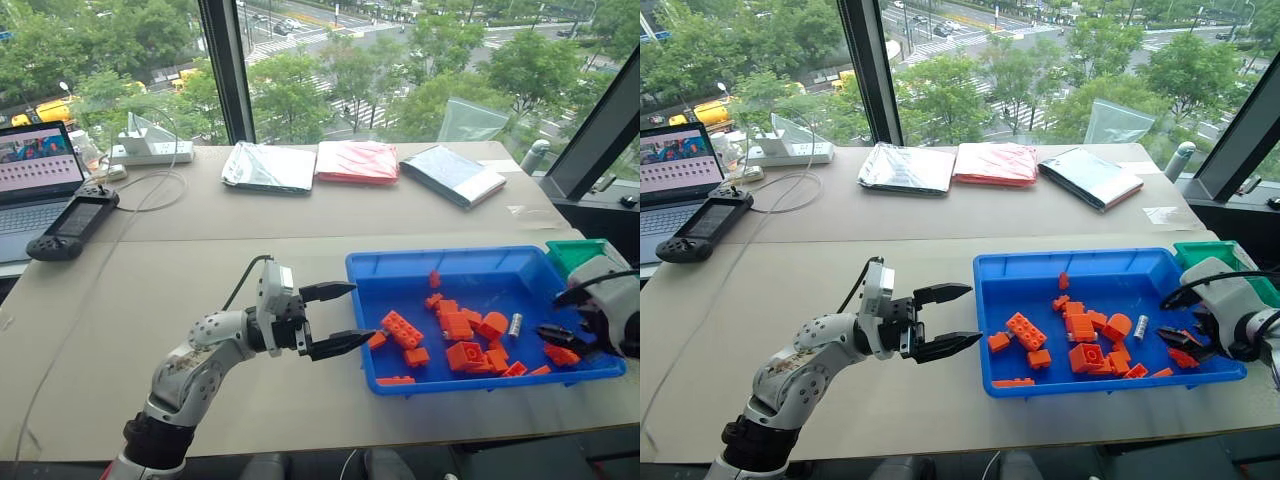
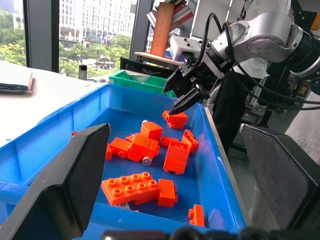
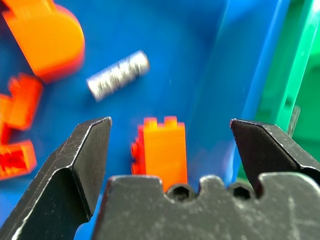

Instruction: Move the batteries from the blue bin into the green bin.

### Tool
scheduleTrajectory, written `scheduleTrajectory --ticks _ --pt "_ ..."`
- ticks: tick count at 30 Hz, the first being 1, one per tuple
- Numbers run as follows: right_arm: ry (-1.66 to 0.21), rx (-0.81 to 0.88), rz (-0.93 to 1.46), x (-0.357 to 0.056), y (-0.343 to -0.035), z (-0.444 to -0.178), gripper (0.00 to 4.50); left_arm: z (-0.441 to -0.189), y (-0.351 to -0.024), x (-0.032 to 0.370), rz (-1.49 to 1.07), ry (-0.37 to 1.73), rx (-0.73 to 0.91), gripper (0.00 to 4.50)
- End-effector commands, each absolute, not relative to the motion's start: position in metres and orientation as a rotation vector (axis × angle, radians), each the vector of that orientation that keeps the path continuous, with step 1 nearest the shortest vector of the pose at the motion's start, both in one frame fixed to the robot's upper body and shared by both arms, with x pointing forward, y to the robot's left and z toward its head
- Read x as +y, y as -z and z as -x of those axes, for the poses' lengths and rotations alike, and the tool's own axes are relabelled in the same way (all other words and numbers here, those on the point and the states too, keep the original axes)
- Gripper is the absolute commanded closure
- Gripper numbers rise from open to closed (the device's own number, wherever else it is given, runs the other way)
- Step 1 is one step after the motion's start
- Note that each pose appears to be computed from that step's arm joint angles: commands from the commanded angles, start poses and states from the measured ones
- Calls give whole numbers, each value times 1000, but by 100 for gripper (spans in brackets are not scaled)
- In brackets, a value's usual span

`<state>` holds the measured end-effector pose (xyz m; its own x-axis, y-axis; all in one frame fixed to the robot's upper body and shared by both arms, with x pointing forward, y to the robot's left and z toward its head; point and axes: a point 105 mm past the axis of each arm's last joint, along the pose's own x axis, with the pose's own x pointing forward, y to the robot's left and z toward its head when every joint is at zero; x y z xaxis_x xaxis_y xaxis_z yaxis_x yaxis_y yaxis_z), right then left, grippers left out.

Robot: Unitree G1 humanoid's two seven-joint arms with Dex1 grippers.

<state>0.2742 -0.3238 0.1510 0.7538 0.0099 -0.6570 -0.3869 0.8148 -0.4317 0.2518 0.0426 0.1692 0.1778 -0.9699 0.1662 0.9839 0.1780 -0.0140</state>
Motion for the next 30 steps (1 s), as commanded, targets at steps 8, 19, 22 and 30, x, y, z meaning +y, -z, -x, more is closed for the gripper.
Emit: scheduleTrajectory --ticks 8,19,22,30 --pt "-216 698 551 -330 -137 -296 3 -248 -179 41 121 1392 -179 0" --pt "-228 730 464 -322 -108 -310 3 -247 -179 42 123 1383 -176 0" --pt "-234 753 460 -323 -102 -309 3 -247 -179 41 124 1384 -176 0" --pt "-269 772 453 -320 -96 -305 247 -248 -180 40 124 1379 -175 0"
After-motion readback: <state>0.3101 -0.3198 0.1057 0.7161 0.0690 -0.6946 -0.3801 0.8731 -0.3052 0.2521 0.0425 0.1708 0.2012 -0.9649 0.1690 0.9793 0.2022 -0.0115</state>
